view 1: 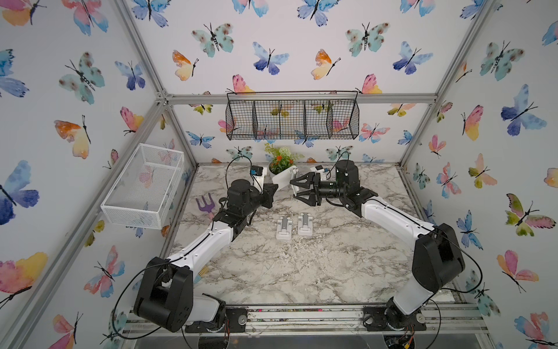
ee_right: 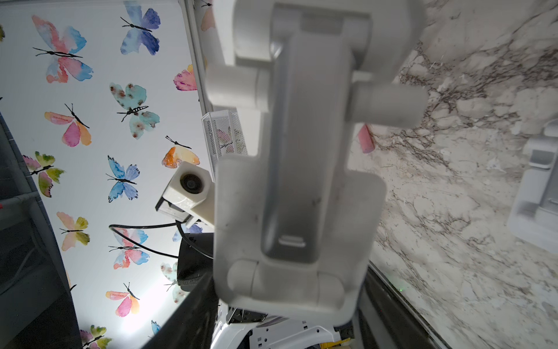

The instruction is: Open the phone stand

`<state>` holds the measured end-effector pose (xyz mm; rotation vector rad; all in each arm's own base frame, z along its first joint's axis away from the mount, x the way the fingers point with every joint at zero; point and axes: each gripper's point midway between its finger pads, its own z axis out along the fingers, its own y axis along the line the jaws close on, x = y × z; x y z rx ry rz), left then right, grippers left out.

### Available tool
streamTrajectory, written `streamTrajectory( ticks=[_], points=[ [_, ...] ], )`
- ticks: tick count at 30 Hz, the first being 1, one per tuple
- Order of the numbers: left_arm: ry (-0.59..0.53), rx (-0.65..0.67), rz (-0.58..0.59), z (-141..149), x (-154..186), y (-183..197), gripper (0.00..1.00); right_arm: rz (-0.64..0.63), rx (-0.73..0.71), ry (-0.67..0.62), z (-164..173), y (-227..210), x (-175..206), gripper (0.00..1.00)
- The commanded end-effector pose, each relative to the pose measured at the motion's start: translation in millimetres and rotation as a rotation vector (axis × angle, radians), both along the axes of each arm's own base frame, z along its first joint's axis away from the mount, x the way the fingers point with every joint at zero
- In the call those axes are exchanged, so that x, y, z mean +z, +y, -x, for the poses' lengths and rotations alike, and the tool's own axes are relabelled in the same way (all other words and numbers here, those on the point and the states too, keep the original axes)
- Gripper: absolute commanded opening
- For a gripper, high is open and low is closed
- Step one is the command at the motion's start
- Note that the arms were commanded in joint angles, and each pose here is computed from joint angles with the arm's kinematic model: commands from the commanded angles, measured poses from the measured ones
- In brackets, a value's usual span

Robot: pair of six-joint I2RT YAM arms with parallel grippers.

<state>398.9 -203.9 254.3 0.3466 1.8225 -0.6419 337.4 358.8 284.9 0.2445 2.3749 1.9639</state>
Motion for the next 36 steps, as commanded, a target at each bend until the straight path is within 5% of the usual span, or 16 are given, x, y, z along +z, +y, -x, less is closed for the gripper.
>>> streamTrajectory(
  ticks=[1, 6, 7, 9, 10, 17, 30, 36],
  points=[
    [0.056, 0.372, -0.121, -33.3, -32.1, 88.4, 0.0, -0.061, 0.136, -0.021, 31.3, -5.2, 29.0, 0.24],
    [0.063, 0.335, -0.099, -20.1, -23.5, 77.6, 0.0, -0.06, 0.145, -0.033, 23.0, 0.6, 22.9, 0.41],
    [0.062, 0.326, -0.099, -16.2, -21.3, 74.2, 0.0, -0.061, 0.148, -0.04, 21.7, 1.9, 22.8, 0.51],
    [0.058, 0.311, -0.109, -9.1, -17.8, 67.9, 0.0, -0.06, 0.152, -0.057, 17.7, 3.5, 21.8, 0.89],
    [0.054, 0.306, -0.118, -6.4, -15.6, 64.7, 0.0, -0.057, 0.158, -0.071, 16.3, 4.5, 22.1, 0.98],
    [0.064, 0.302, -0.161, 6.5, -14.0, 61.8, 0.0, 0.09, 0.15, -0.185, 4.4, -1.2, 13.1, 0.98],
    [0.063, 0.284, -0.226, 26.5, -11.6, 53.3, 0.0, 0.608, 0.105, -0.528, -48.0, -28.4, 2.1, 0.98],
    [0.053, 0.23, -0.279, 38.7, -13.0, 34.2, 0.0, 0.724, 0.112, -0.63, -60.8, -22.7, -4.3, 0.98]
  ],
)
